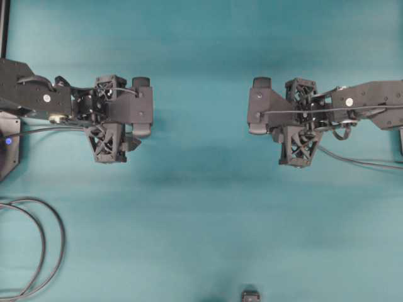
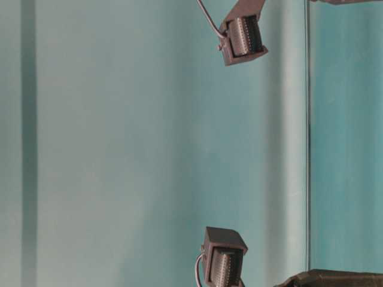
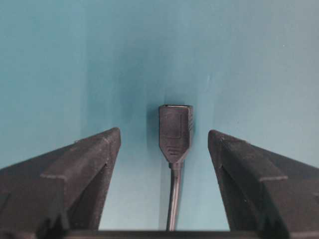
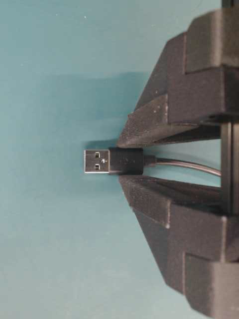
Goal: Insert the USB using both arms.
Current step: 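Close left gripper on USB socket and right gripper on USB plug, then lift both held cable ends off the table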
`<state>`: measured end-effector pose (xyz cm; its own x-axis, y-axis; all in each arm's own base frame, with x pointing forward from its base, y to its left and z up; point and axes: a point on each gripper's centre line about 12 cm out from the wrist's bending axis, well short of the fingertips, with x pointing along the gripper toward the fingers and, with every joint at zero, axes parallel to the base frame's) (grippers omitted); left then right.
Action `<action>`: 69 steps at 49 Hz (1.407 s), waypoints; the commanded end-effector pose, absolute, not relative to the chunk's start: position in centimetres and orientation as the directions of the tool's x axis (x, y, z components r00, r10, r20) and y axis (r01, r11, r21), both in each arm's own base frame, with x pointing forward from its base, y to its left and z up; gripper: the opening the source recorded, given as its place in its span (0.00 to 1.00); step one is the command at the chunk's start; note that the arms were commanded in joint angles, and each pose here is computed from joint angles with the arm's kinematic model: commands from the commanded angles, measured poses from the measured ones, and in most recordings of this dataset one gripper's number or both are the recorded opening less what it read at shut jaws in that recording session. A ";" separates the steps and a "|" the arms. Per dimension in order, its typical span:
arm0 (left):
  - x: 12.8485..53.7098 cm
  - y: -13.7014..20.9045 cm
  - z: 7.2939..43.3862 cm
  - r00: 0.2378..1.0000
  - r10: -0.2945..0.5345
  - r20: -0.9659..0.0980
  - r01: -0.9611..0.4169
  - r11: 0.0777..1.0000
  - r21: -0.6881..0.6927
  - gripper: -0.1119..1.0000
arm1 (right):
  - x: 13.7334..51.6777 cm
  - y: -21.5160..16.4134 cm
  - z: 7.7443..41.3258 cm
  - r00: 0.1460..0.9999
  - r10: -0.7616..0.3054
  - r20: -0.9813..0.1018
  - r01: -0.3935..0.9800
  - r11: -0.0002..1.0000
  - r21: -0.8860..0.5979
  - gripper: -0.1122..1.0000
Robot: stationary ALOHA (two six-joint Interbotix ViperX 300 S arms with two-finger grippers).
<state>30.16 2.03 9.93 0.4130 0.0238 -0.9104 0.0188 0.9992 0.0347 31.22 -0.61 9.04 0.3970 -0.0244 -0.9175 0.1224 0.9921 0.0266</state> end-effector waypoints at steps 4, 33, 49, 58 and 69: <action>30.7 2.2 10.5 0.432 0.027 -0.901 0.029 0.999 0.044 0.79 | 31.7 -0.2 9.3 0.410 -0.019 -0.912 0.106 0.994 0.027 0.30; 31.0 2.0 9.6 0.412 0.022 -0.911 0.039 0.998 0.042 0.68 | 31.7 -0.1 9.3 0.410 -0.019 -0.912 0.102 0.995 0.025 0.30; 30.7 1.2 8.8 0.384 0.011 -0.923 0.080 0.996 0.045 0.42 | 31.8 -0.2 10.0 0.428 -0.019 -0.904 0.104 0.994 0.028 0.30; 30.9 1.0 8.4 0.374 0.008 -0.927 0.088 0.995 0.044 0.41 | 31.6 -0.2 10.4 0.439 -0.020 -0.898 0.102 0.994 0.028 0.29; 30.9 0.9 8.5 0.376 0.008 -0.927 0.089 0.995 0.045 0.40 | 31.8 -0.1 10.6 0.445 -0.019 -0.896 0.100 0.995 0.029 0.29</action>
